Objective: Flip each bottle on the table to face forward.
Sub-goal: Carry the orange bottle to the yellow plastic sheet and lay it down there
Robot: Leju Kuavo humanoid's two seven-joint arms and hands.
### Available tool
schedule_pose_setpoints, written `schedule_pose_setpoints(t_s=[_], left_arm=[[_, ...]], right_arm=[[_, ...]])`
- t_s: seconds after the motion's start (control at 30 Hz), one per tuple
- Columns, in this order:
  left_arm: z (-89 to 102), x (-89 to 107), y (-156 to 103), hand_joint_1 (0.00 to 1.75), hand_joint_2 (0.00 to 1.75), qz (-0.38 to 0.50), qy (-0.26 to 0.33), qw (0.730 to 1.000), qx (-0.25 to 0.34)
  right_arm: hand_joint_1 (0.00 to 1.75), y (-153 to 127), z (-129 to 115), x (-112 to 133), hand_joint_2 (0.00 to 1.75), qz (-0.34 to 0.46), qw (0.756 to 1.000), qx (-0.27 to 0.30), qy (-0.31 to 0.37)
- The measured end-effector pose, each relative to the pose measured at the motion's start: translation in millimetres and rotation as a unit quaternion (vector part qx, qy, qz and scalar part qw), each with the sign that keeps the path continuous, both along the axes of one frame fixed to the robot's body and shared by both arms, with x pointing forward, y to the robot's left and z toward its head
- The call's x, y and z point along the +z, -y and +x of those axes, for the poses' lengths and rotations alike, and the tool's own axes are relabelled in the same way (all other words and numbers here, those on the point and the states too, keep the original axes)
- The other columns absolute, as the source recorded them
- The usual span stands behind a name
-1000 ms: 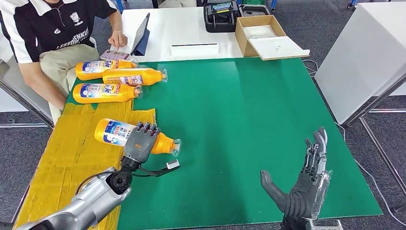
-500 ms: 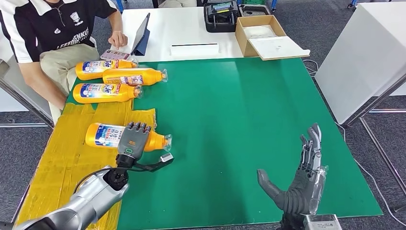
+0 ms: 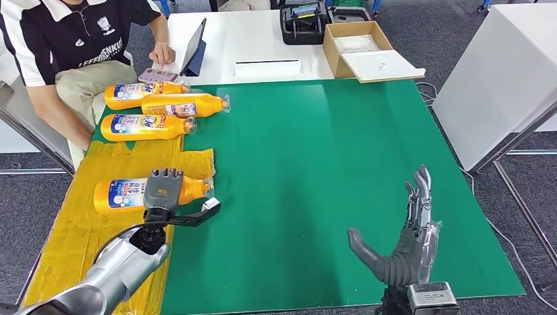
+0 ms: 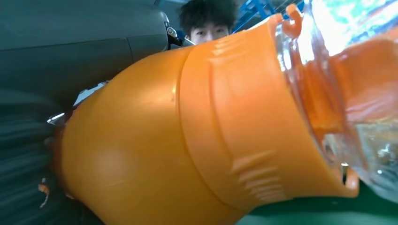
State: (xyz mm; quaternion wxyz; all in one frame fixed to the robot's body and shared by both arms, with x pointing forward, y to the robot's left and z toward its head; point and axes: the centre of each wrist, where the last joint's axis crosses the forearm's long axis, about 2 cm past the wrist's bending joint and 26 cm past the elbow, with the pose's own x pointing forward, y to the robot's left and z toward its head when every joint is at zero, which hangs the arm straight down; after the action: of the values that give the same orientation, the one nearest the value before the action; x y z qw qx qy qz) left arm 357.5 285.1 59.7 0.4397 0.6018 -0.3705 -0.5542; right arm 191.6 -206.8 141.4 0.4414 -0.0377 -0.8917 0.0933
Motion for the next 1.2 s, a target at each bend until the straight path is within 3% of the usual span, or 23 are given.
schedule_pose_setpoints(t_s=[0.07,0.1,0.37,0.6,0.77,1.0,1.2], left_arm=[[0.6,0.0,-2,0.04,0.44,0.001,-0.012,1.0,0.013],[0.8,-0.1,-4,0.0,0.0,0.002,-0.021,1.0,0.021],[6.2,4.1,-14,0.0,0.0,0.004,-0.092,0.994,0.059],[5.6,7.4,-15,0.0,0.0,0.001,-0.109,0.991,0.077],[-6.1,16.0,-6,0.0,0.0,0.0,-0.111,0.991,0.078],[-38.4,59.2,37,0.0,0.0,-0.097,-0.005,0.992,-0.078],[-76.3,93.8,45,0.0,0.0,-0.238,0.113,0.947,-0.182]], right_arm=[[0.0,0,0,-1,1.75,-0.003,1.0,0.0,-0.002],[0.0,-1,0,-1,1.75,-0.005,1.0,0.0,-0.003],[0.0,-4,-3,-7,1.75,-0.015,1.0,-0.003,-0.018],[0.0,-4,-8,-10,1.75,-0.016,0.999,-0.007,-0.031],[0.0,-4,-12,-12,1.75,-0.011,0.999,-0.009,-0.047],[0.0,-5,-21,-10,1.75,0.007,0.998,-0.015,-0.059],[0.0,-6,-25,-9,1.75,0.011,0.998,-0.022,-0.051]])
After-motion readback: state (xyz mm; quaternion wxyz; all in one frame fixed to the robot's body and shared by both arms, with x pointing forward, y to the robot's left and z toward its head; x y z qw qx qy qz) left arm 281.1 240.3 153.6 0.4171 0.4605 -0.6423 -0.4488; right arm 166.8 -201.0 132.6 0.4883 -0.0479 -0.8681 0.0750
